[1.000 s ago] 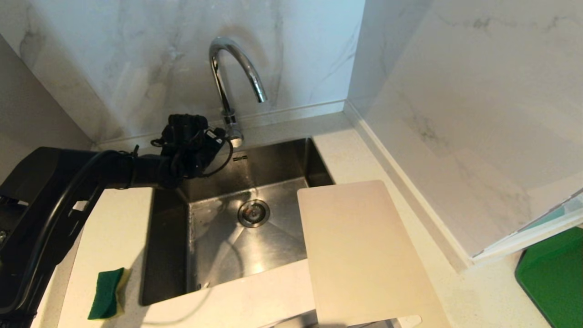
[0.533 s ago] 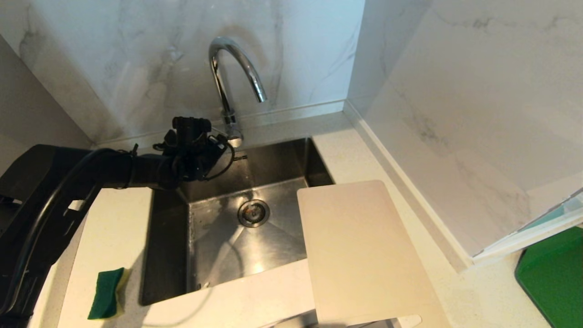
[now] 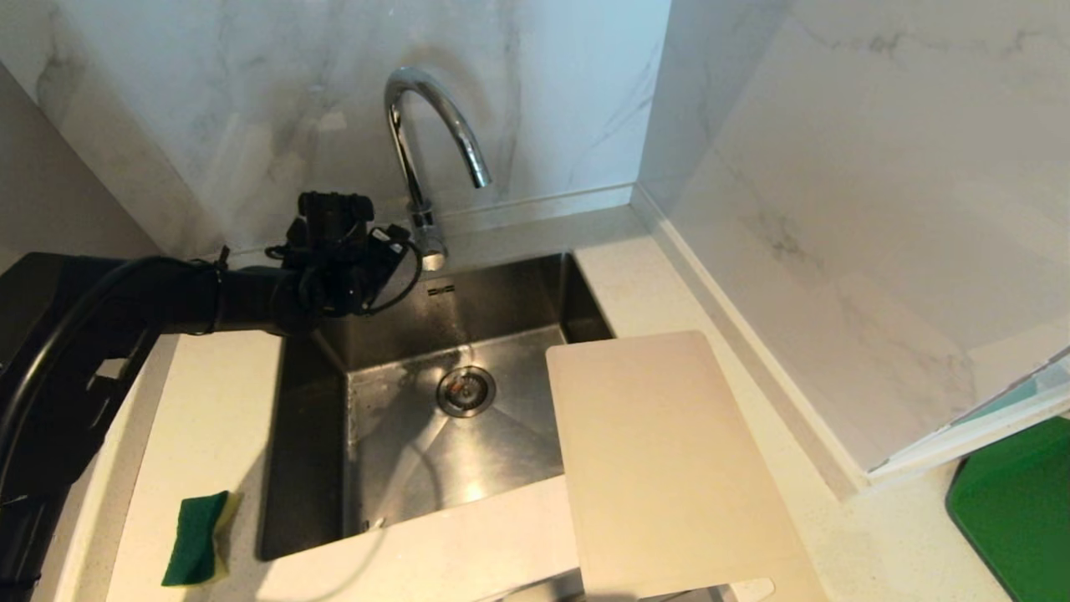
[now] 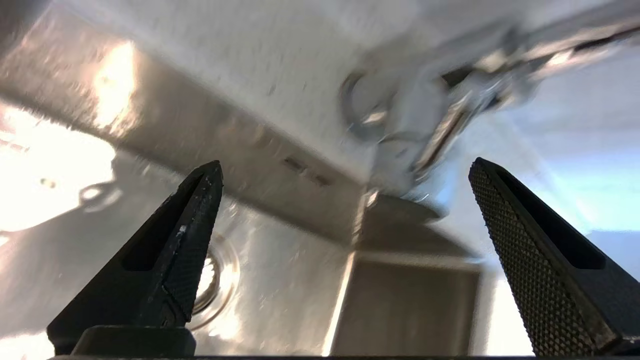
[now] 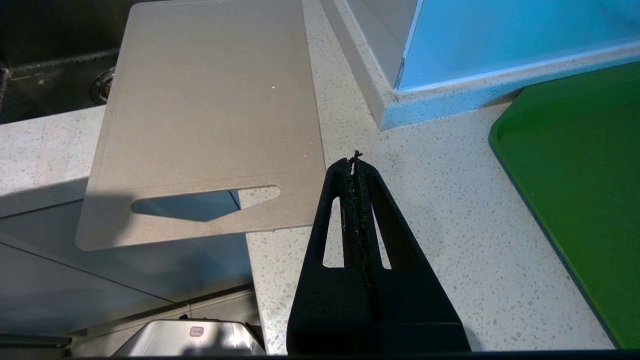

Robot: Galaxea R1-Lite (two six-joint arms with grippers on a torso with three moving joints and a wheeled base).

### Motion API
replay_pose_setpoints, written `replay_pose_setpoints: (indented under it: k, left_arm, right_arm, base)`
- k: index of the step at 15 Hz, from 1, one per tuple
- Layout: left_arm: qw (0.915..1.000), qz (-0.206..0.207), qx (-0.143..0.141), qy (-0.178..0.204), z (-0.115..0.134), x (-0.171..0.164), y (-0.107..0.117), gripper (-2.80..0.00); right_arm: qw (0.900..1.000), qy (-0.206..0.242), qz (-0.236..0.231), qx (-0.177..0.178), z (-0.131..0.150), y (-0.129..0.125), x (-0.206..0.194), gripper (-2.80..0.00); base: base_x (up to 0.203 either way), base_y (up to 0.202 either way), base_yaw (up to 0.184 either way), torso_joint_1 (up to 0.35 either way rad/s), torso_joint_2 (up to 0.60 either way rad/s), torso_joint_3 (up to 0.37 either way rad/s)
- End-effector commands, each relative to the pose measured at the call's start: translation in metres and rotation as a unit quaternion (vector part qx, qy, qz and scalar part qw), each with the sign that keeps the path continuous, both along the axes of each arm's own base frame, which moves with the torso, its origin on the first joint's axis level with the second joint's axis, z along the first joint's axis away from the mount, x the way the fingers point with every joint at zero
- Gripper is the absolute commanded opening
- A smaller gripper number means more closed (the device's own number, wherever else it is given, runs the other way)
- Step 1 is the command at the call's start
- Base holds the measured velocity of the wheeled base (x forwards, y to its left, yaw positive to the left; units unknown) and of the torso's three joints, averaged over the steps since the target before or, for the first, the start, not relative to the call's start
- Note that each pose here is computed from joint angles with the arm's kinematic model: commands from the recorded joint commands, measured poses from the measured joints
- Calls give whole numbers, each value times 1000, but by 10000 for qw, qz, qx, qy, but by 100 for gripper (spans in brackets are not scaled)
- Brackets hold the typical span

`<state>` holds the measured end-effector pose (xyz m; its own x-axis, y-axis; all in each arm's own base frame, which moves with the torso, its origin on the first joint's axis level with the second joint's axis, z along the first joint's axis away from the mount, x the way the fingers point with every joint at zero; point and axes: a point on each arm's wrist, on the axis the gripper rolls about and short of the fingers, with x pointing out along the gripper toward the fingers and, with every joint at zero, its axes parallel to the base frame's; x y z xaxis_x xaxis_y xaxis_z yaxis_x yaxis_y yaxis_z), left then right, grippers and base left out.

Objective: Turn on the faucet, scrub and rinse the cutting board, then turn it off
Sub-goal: Turn on the tap

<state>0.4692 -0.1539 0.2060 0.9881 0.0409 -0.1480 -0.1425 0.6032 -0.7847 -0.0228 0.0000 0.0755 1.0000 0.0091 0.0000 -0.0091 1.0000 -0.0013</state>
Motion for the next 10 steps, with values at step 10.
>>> replay_pose_setpoints:
  k: [10]
  left_arm:
    - [9993, 121, -92, -343, -10, 15, 3, 0]
  right_arm:
    - [10000, 8, 8, -1, 0, 0, 0, -280]
  base:
    - [0, 0, 0, 0, 0, 0]
